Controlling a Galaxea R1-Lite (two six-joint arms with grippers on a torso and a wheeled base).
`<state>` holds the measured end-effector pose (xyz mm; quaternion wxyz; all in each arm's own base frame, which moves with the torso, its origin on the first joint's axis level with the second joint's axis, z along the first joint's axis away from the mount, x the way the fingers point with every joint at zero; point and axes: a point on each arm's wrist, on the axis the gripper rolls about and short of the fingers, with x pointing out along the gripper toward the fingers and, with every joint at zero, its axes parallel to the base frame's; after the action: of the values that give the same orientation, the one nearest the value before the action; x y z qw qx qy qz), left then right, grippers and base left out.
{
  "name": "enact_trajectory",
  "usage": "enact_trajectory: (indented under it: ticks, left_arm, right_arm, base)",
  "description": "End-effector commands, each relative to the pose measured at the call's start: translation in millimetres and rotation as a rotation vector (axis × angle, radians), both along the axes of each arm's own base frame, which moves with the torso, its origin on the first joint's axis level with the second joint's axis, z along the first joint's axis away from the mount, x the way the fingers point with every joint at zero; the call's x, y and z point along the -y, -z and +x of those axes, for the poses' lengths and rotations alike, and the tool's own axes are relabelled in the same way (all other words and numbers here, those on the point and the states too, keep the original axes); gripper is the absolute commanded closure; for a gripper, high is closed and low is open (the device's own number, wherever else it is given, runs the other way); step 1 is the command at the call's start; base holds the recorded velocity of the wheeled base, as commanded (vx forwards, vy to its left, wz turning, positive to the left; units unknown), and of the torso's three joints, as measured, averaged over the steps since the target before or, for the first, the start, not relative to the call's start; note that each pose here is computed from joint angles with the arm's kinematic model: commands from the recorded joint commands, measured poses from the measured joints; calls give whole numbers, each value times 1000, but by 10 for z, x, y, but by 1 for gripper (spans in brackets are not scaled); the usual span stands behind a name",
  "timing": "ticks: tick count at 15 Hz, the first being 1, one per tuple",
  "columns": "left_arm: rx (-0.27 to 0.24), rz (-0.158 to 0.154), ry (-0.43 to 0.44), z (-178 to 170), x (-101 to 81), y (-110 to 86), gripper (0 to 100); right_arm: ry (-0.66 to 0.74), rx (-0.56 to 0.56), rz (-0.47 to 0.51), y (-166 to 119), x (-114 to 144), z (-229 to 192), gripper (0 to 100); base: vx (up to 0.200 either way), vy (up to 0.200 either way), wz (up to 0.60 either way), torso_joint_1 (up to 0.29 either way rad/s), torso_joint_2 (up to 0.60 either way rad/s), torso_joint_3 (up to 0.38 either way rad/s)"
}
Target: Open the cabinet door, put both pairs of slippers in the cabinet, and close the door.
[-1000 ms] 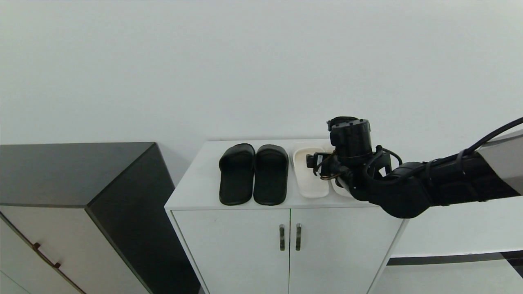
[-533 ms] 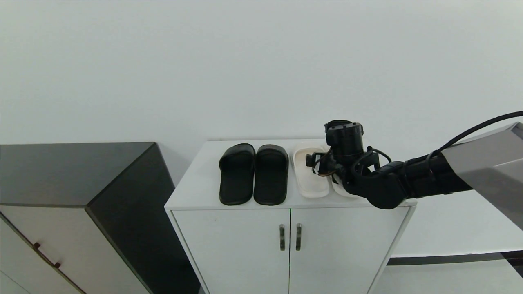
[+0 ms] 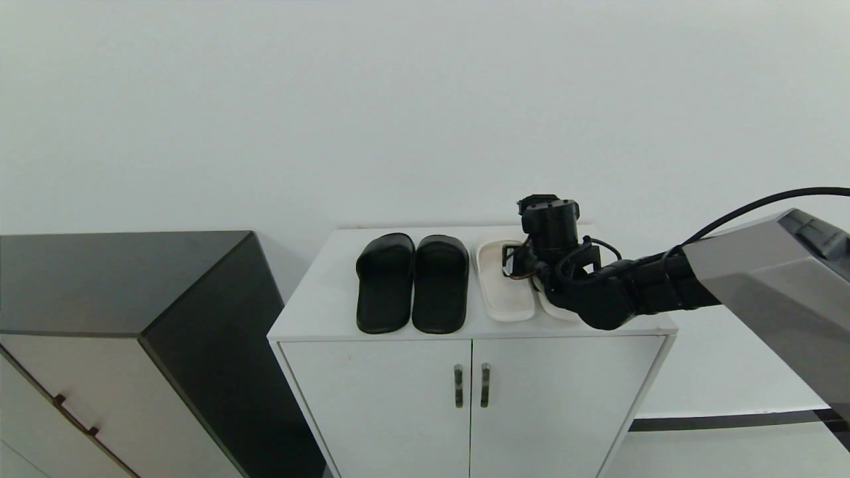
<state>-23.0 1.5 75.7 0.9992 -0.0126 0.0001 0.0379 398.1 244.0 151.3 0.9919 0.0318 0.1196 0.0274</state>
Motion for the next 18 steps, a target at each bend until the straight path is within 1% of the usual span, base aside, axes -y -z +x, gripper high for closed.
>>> enact_trajectory:
  ticks: [1,3,5,6,10,11,15,17,18]
  left_arm:
    - [-2,-1,-1,1,0,0,100]
    - [-2,-1,1,1,0,0,100]
    - [-2,-1,2,1,1,0,100]
    - [-2,-1,1,1,0,0,100]
    - [-2,-1,1,1,0,0,100]
    - [-2,-1,1,1,0,0,100]
    - [-1,1,1,0,0,1,100]
    - [-2,1,2,1,1,0,100]
    - [-1,1,2,0,1,1,100]
  right_arm:
    - [13,8,5,24,11,96,100]
    - [22,26,14,-20,19,139,100]
    - [20,38,-1,-73,31,122,100]
    - [18,44,-1,-150,59,76,100]
    - [-19,39,-25,-433,243,-364,100]
    - [-74,25,-25,-505,296,-607,100]
    - [-293,-3,-4,-627,543,-1391,100]
    - [-436,-21,26,-647,719,-1707,100]
    - [-476,-26,34,-647,761,-1789,100]
  base:
    - [0,0,0,0,0,0]
    - [0,0,0,0,0,0]
    - [0,0,0,0,0,0]
    - [0,0,0,0,0,0]
    - [0,0,0,0,0,0]
    - [0,0,0,0,0,0]
    - [0,0,0,0,0,0]
    - [0,0,0,0,0,0]
    - [0,0,0,0,0,0]
